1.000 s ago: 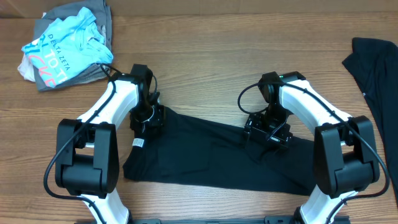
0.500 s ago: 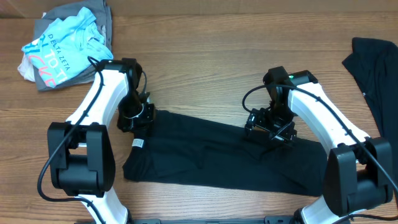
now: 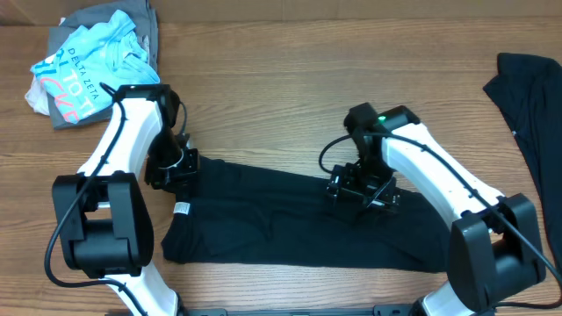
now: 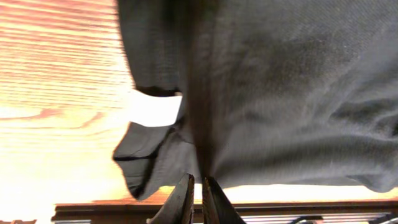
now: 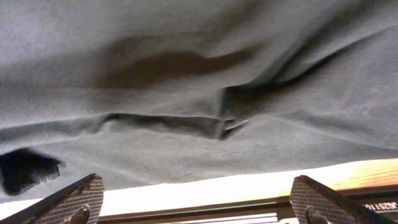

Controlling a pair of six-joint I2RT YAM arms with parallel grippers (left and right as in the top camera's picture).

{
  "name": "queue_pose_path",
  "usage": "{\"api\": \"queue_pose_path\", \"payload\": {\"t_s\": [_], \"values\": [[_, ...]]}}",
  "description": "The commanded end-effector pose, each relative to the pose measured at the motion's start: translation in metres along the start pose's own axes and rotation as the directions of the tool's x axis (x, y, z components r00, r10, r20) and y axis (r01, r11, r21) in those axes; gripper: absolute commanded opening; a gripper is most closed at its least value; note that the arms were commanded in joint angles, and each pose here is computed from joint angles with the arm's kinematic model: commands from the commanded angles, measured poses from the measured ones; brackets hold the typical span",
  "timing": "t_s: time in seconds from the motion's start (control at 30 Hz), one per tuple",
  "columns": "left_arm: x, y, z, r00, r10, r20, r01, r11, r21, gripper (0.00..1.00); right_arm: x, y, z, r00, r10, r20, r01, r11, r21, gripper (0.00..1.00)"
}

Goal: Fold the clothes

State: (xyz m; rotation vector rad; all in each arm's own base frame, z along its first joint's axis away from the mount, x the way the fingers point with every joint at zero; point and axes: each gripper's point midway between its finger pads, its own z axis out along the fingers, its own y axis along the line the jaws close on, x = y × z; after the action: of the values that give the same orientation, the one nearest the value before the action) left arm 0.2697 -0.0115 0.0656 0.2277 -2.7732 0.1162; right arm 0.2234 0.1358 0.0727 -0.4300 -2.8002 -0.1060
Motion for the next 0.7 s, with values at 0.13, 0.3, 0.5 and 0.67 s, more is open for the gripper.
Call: {"api": "queue_pose_path", "payload": {"t_s": [0.13, 0.3, 0.5, 0.67], "values": [[-0.002, 0.039, -0.011, 0.988, -0.15, 0.039, 0.154, 0.982, -0.106, 0.04, 0.005, 0.02, -0.003, 0.998, -0.031, 0.046, 0.032, 0.999, -0.023, 1.0], [-0.003, 0.017, -0.015, 0.994, -0.105, 0.024, 0.103, 0.993, 0.049, 0.04, -0.006, 0.027, -0.003, 0.995, -0.04, 0.093, 0.044, 0.998, -0.042, 1.0], [0.004, -0.048, -0.051, 0.979, 0.151, 0.139, -0.191, 0.919, 0.345, 0.04, -0.032, 0.006, -0.01, 0.985, 0.077, 0.152, -0.073, 0.997, -0.034, 0.49], [0.026, -0.068, -0.052, 0.963, 0.24, 0.122, -0.267, 0.908, 0.324, 0.04, -0.047, -0.025, -0.016, 0.972, 0.177, 0.156, -0.177, 0.984, -0.014, 0.12]]}}
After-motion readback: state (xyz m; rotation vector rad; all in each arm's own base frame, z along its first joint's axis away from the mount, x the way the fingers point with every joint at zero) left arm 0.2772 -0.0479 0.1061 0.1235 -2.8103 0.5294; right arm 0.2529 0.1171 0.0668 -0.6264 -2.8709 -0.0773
